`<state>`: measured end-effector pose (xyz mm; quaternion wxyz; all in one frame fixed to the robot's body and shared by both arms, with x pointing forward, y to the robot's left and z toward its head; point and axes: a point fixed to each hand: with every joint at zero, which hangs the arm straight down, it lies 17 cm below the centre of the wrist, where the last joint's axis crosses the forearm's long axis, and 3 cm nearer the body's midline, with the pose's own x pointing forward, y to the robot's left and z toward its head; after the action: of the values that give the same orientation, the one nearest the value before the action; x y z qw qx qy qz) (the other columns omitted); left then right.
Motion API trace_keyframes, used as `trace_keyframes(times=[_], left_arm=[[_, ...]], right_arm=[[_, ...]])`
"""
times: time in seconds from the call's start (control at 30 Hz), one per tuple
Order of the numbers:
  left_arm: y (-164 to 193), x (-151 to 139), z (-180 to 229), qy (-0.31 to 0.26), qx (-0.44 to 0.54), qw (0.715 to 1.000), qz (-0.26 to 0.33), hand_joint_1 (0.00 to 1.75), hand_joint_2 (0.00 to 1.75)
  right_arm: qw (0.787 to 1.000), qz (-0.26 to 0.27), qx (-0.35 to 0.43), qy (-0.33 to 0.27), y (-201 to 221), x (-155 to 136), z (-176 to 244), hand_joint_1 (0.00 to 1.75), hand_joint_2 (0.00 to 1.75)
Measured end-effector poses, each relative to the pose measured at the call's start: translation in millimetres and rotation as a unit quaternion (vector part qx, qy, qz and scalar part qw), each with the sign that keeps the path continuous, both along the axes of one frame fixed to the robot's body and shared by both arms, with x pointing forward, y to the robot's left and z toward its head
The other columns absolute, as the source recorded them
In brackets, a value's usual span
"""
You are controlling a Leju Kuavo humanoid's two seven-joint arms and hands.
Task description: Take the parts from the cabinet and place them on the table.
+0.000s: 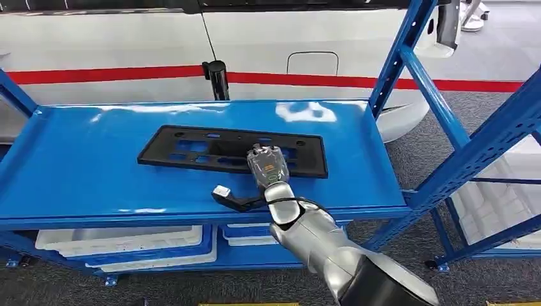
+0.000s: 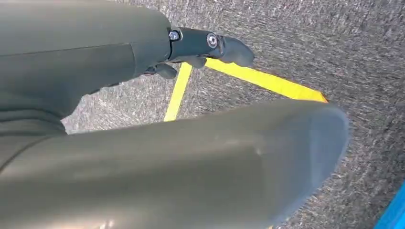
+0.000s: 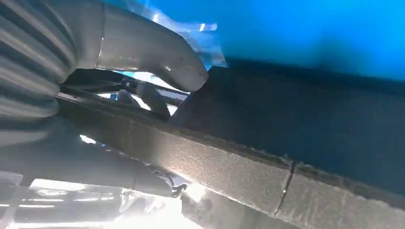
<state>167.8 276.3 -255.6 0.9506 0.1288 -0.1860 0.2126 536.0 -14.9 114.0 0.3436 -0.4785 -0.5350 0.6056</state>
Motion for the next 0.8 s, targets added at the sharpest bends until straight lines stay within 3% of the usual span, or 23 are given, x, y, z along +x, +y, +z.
trace_keyframes(times=[0.37,0.5,0.6,0.77,0.8], left_arm=[[-8,35,13,-0.048,0.019,0.997,-0.065,0.00,0.00],[-14,47,18,-0.074,0.023,0.992,-0.100,0.00,0.00],[-14,60,23,-0.090,0.025,0.990,-0.107,0.00,0.00],[-18,74,30,-0.117,0.022,0.985,-0.127,0.00,0.00],[-20,76,31,-0.122,0.020,0.984,-0.130,0.00,1.75]], right_arm=[[0.997,0.001,0.050,-0.053,-7,2,22,1.75,1.75],[0.993,0.046,0.047,-0.099,12,-16,35,1.75,1.75],[0.987,0.053,0.088,-0.122,22,-24,65,1.75,1.75],[0.973,0.023,0.148,-0.174,1,-26,114,1.75,1.75],[0.970,0.015,0.157,-0.187,-4,-28,126,1.75,1.75]])
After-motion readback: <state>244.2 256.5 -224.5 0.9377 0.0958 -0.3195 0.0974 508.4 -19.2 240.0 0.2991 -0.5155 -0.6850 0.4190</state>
